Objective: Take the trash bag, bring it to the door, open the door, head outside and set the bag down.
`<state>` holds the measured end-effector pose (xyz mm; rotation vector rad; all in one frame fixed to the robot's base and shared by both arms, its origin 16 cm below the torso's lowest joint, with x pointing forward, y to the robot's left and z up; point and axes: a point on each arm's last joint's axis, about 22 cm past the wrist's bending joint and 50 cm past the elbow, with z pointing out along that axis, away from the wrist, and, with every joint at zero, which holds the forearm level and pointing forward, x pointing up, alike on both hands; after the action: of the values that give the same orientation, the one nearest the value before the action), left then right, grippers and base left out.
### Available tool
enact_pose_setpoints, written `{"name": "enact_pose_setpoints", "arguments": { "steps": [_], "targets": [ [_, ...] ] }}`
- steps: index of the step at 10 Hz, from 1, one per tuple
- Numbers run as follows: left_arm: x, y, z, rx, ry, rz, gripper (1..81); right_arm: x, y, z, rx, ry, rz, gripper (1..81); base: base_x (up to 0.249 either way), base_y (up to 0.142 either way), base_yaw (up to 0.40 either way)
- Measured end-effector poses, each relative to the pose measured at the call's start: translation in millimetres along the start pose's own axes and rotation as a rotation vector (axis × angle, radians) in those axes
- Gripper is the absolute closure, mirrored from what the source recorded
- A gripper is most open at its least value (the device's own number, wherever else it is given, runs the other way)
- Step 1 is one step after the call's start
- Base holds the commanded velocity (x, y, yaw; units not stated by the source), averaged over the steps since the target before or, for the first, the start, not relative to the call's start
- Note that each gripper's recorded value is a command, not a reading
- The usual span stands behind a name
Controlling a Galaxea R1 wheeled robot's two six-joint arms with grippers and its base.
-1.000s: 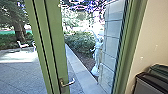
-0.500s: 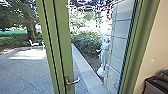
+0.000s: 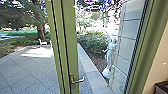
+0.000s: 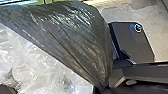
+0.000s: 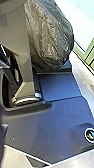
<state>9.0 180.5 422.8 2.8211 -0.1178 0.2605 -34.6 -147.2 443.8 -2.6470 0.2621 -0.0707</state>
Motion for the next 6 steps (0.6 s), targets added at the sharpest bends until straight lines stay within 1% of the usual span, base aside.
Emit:
{"name": "enact_pose_setpoints", "arguments": {
  "steps": [2, 3, 4, 5, 6],
  "targets": [
    [0.4, -0.1, -2.2, -0.014, 0.0, -0.001, 81.1, 0.4, 13.0, -6.4, -0.013, 0.0, 0.0, 1.0, 0.0, 0.0, 0.182],
    [-3.9, -5.8, -4.5, -0.011, -0.007, -0.001, 81.1, 2.4, 20.2, -9.0, -0.023, 0.002, 0.0, 1.0, 0.0, 0.0, 0.182],
    [-4.1, -13.4, -6.4, -0.001, -0.007, 0.0, 81.1, 0.5, 21.6, -9.3, -0.026, 0.0, 0.001, 1.0, 0.0, 0.0, 0.183],
    [-4.0, -16.9, -7.2, 0.003, -0.007, 0.0, 81.1, 1.3, 27.1, -11.6, -0.033, 0.001, 0.0, 1.0, 0.0, 0.0, 0.183],
    [-4.4, -18.7, -7.7, 0.005, -0.009, 0.001, 81.1, 4.0, 41.9, -17.7, -0.053, 0.004, -0.001, 1.0, 0.0, 0.0, 0.191]
  ]
}}
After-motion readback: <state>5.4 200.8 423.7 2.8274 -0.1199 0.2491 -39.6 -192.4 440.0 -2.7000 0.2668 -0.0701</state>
